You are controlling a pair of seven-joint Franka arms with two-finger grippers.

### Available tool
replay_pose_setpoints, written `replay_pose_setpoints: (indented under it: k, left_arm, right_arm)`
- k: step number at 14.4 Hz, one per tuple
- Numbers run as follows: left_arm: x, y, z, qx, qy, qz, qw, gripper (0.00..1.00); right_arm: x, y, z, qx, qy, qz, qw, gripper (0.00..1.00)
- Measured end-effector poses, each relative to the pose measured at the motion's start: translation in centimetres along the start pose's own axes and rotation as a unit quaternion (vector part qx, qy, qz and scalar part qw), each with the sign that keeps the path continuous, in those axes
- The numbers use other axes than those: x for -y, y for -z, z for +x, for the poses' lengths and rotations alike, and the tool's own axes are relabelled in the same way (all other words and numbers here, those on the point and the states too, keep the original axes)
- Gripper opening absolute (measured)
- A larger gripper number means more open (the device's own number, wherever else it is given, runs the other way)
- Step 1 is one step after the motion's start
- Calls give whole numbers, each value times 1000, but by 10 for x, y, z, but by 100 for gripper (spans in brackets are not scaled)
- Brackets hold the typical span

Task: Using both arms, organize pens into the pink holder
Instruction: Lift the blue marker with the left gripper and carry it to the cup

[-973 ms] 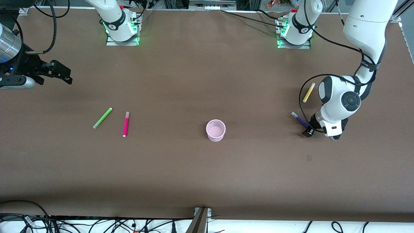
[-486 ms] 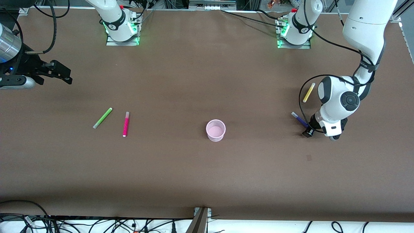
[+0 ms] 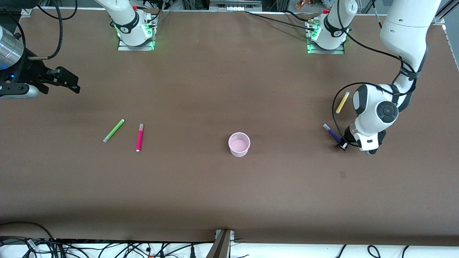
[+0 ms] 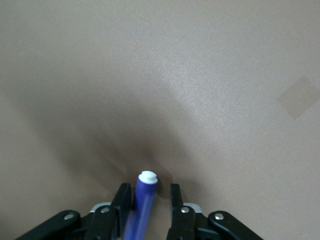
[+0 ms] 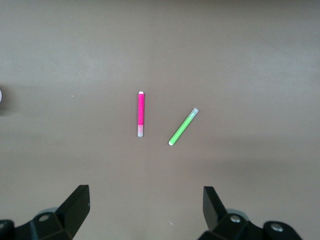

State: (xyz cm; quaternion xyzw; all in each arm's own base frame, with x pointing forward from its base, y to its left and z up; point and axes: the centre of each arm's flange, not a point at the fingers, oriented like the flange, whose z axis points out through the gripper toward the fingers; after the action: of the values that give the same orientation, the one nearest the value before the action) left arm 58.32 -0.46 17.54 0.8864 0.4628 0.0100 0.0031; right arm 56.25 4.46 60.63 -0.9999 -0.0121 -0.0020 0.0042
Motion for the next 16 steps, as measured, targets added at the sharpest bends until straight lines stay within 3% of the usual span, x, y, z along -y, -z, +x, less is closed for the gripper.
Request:
replay_pose_setpoints:
  k: [3,7,10,13,16]
  left_arm:
    - [0,1,0,0,0,0,1000,17]
    - [-18,31,6,-9,-5,-16,1000,17]
    - [-67,124,-1,-21,-30,-41,999,17]
    - [-114,208,-27,-39,-21,-84,995,17]
    - [-154,239,-79,-68,15,-108,992,17]
  right_arm:
    - [1,0,0,0,1,0,1000,100]
    - [1,0,0,0,1,0,1000,100]
    - [1,0,0,0,1,0,1000,100]
    - [1,0,0,0,1,0,1000,100]
    - [1,0,0,0,1,0,1000,100]
